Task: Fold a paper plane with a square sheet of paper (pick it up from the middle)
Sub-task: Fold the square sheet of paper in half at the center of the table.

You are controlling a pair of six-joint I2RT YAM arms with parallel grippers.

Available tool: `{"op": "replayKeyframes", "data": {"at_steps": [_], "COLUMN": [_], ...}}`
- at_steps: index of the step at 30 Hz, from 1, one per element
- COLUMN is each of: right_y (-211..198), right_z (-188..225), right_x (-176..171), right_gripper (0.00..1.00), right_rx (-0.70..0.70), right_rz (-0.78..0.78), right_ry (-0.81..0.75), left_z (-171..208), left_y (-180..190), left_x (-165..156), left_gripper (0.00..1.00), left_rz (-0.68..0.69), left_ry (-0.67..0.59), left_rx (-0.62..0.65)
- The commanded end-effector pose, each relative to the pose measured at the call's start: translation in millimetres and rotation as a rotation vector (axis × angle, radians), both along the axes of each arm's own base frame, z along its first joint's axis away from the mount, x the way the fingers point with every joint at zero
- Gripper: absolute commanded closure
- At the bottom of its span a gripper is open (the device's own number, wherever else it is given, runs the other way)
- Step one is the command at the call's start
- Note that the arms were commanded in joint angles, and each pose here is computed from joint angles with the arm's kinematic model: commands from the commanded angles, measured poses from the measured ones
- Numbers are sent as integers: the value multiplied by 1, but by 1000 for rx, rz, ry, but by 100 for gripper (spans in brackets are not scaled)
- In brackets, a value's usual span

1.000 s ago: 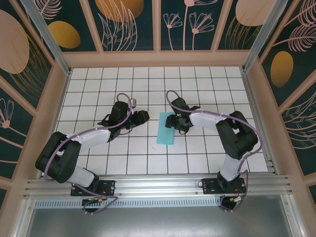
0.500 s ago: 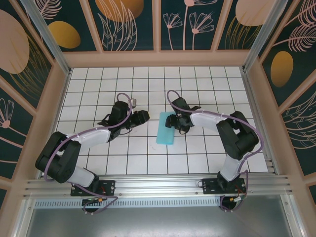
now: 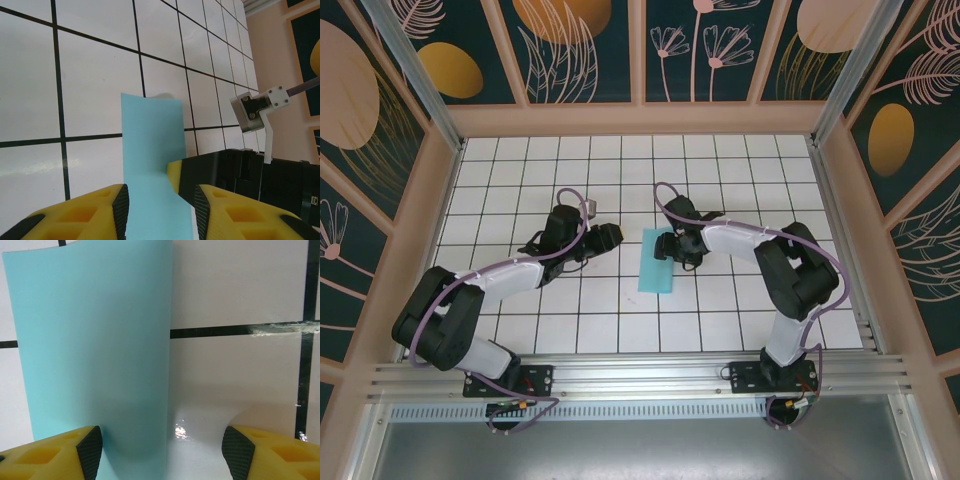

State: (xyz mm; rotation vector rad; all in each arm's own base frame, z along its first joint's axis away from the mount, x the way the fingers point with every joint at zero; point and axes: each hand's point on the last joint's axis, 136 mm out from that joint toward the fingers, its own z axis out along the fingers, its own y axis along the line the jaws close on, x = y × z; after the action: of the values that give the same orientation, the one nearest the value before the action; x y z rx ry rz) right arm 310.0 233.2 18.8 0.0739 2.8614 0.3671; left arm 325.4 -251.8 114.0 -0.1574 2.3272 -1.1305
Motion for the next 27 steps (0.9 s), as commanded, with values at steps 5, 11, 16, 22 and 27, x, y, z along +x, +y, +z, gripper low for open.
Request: {"op": "replayKeyframes", "data": {"at_steps": [5,11,16,22,27], "right_y": [1,3,9,8,2], "right_z": [-25,-27,-31,-33,-36], "right_x": [-5,-6,-9,-11,-9], "right_gripper": [33,32,32,32,31], "right_rx": [2,5,7,-8,-30], "right_rz": [-21,-1,62,88,44], "right_ry": [32,37,56,63,64], "left_z": [3,5,3,2,3], "left_y": [-5,-6,-7,-6,-7], "left_x": [2,2,2,1,1], "left_gripper": [58,58,58,58,58], "left_rz": [-23,-27,-30,-31,-29], "left_ry": [-8,-8,-4,-3,-4], "left_rx": [1,-3,-2,2,-2]}}
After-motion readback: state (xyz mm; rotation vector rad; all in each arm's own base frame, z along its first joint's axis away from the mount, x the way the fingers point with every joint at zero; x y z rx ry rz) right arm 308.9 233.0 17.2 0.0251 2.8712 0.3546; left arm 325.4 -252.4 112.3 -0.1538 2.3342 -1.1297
